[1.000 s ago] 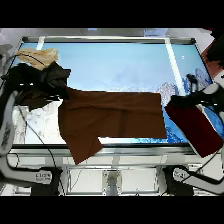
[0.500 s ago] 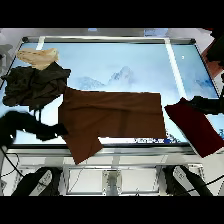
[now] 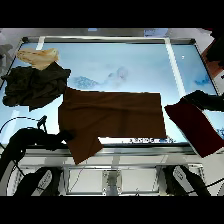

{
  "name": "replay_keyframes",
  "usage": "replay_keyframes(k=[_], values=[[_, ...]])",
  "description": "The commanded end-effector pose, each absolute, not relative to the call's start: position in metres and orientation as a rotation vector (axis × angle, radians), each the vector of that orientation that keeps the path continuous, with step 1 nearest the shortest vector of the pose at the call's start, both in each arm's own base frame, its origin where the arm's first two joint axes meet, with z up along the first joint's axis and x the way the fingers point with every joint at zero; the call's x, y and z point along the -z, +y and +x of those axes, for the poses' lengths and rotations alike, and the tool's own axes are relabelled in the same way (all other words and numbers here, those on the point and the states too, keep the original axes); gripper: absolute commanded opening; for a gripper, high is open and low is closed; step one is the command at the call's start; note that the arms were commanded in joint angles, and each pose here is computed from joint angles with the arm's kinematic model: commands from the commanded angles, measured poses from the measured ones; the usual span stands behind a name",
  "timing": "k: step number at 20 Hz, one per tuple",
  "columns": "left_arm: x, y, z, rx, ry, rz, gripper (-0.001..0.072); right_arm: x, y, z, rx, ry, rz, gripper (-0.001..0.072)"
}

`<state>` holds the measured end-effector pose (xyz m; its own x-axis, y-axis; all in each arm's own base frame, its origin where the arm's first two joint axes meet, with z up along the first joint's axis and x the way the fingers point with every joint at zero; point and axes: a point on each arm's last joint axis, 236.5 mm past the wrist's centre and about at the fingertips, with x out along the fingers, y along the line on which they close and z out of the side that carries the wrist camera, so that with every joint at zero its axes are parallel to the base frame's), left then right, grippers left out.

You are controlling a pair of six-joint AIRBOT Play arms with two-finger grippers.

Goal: Fold the shirts.

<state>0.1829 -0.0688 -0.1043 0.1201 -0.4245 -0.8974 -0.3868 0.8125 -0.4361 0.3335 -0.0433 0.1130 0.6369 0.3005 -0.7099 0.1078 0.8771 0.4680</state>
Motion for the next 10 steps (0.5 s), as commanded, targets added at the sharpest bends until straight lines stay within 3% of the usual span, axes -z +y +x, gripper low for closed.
replay_keyframes(k=[1,3,4,5,6,10], values=[[0.112,-0.077,0.184,0.051,1.497,-0.676,0.0607,-0.116,-0.040,0.335,-0.128,0.872,0.514,0.0355],[0.111,-0.086,0.182,0.083,1.506,-0.661,0.0566,-0.116,-0.040,0.335,-0.129,0.872,0.514,0.0355],[0.111,-0.088,0.181,0.090,1.509,-0.658,0.0379,-0.116,-0.040,0.335,-0.129,0.873,0.514,0.0354],[0.110,-0.090,0.182,0.096,1.509,-0.665,0.0140,-0.115,-0.039,0.334,-0.133,0.879,0.514,0.0354],[0.108,-0.092,0.181,0.102,1.512,-0.675,0.0009,-0.114,-0.037,0.332,-0.139,0.889,0.516,0.0353],[0.097,-0.096,0.179,0.151,1.540,-0.655,0.0012,-0.061,-0.026,0.288,-0.124,1.121,0.574,0.0345]])
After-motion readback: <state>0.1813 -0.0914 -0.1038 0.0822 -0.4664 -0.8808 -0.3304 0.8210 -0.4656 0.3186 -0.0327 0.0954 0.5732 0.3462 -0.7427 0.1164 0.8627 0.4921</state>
